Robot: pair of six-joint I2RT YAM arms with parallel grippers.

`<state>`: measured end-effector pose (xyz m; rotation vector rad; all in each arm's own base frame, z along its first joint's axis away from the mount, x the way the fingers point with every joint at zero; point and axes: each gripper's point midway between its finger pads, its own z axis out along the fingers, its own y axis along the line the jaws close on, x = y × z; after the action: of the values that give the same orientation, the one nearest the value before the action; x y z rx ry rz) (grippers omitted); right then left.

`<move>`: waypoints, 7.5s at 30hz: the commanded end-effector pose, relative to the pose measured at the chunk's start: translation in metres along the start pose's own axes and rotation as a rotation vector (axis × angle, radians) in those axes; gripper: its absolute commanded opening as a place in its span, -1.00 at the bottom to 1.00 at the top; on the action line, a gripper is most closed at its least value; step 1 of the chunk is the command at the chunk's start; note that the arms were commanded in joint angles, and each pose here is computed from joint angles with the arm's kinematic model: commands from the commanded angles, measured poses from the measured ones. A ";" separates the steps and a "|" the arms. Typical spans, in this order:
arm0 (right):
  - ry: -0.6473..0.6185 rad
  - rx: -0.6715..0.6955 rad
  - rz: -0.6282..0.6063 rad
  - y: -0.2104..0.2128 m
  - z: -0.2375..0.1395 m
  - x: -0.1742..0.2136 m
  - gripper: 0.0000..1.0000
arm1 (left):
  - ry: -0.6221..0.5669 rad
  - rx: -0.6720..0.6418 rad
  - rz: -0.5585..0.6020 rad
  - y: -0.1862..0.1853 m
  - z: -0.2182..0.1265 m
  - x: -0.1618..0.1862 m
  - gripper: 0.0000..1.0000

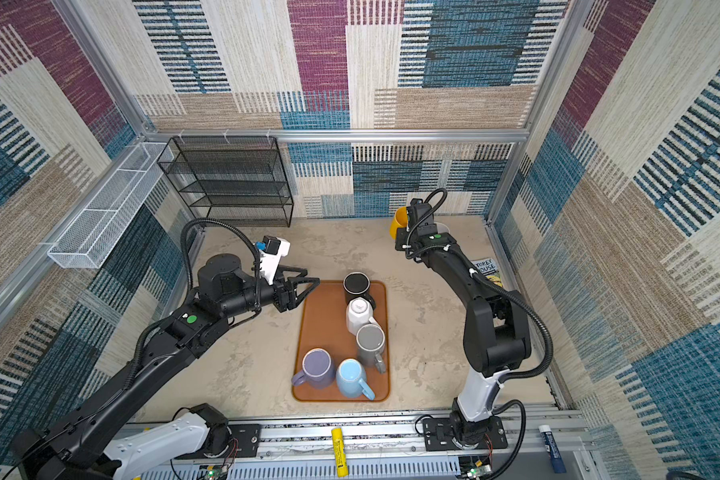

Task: Turn the mug right side up
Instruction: 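Lower the yellow mug upright beside the blue floral mug with the right gripper, then open the right gripper and lift it while the left gripper reaches over the purple mug, then lower the left gripper onto the upside-down purple mug's base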

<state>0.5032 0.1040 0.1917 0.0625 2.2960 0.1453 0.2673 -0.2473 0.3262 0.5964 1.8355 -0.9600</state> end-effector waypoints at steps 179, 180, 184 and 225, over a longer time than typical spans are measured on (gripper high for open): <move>-0.087 -0.453 -0.044 0.034 -0.076 0.073 -0.11 | 0.998 -0.395 -0.173 0.006 -0.024 0.267 0.14; -0.090 -0.451 -0.046 0.034 -0.077 0.073 -0.11 | 0.995 -0.399 -0.172 0.007 -0.024 0.268 0.13; -0.096 -0.448 -0.046 0.033 -0.079 0.071 -0.12 | 0.980 -0.407 -0.177 0.008 -0.021 0.268 0.08; -0.143 -0.370 -0.054 0.017 -0.105 0.076 -0.12 | 1.019 -0.618 -0.044 0.049 0.001 0.268 -0.14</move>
<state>0.3735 0.1198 0.2022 -0.1685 2.1123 0.5320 0.1842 -0.2267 0.0666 0.7135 2.8720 -0.0483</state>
